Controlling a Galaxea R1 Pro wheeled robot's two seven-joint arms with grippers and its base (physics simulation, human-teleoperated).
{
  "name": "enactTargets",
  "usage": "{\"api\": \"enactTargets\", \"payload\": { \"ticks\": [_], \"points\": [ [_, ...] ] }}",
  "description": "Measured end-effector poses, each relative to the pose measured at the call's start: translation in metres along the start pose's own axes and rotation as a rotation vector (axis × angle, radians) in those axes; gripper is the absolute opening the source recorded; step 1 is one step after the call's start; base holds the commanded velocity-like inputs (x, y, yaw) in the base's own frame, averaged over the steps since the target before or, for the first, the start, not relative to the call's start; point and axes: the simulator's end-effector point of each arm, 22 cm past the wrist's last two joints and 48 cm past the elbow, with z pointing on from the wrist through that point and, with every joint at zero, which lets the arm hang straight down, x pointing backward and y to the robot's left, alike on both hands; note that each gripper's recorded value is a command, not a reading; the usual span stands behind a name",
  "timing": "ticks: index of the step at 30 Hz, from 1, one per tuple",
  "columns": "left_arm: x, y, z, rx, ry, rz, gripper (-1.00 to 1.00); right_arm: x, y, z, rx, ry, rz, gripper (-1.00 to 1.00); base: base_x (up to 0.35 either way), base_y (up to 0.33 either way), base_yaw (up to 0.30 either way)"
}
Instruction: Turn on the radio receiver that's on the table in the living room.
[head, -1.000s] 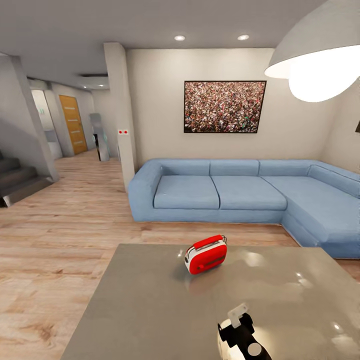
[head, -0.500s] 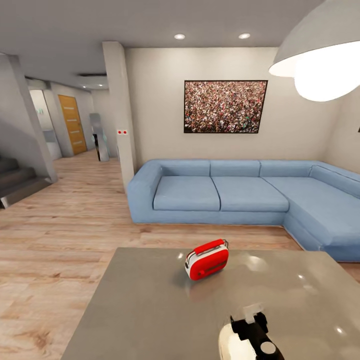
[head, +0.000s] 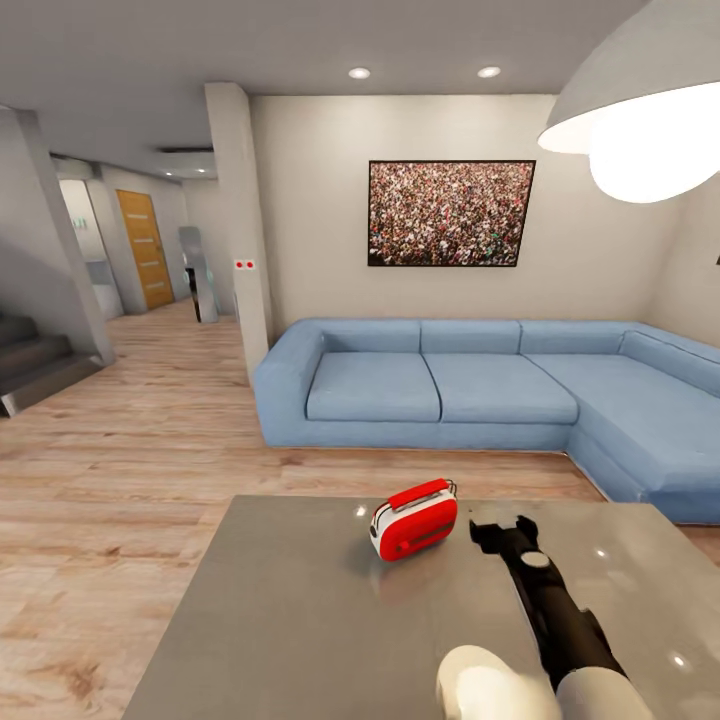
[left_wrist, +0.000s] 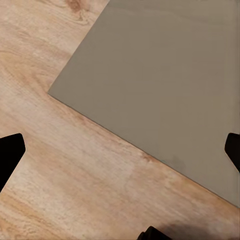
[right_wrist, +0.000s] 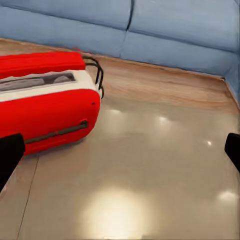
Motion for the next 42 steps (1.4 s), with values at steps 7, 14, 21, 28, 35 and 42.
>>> {"api": "enactTargets", "payload": {
  "ticks": [7,14,21,28,35,42],
  "points": [
    [-0.011,-0.006,-0.002,0.011,-0.054,-0.02,1.0,-0.136,-0.025,0.016,0.031,-0.016,0.053,1.0,0.0,0.0,0.0],
    [0.031,-0.007,-0.012,0.002,-0.054,-0.03,1.0,-0.256,-0.028,0.002,0.026,-0.051,0.057,1.0,0.0,0.0,0.0],
    [0.119,0.014,-0.031,-0.041,0.125,0.02,1.0,-0.265,0.015,-0.01,-0.045,0.091,0.079,1.0,0.0,0.0,0.0],
    [0.258,-0.02,-0.112,-0.019,0.435,0.05,1.0,-0.234,0.034,-0.002,-0.079,0.213,0.058,1.0,0.0,0.0,0.0],
    [0.281,-0.041,-0.135,0.008,0.487,0.049,1.0,-0.217,0.04,0.002,-0.09,0.253,0.048,1.0,0.0,0.0,0.0],
    [0.277,-0.027,-0.129,-0.009,0.479,0.06,1.0,-0.2,0.05,0.009,-0.109,0.274,0.04,1.0,0.0,0.0,0.0]
  ]
}}
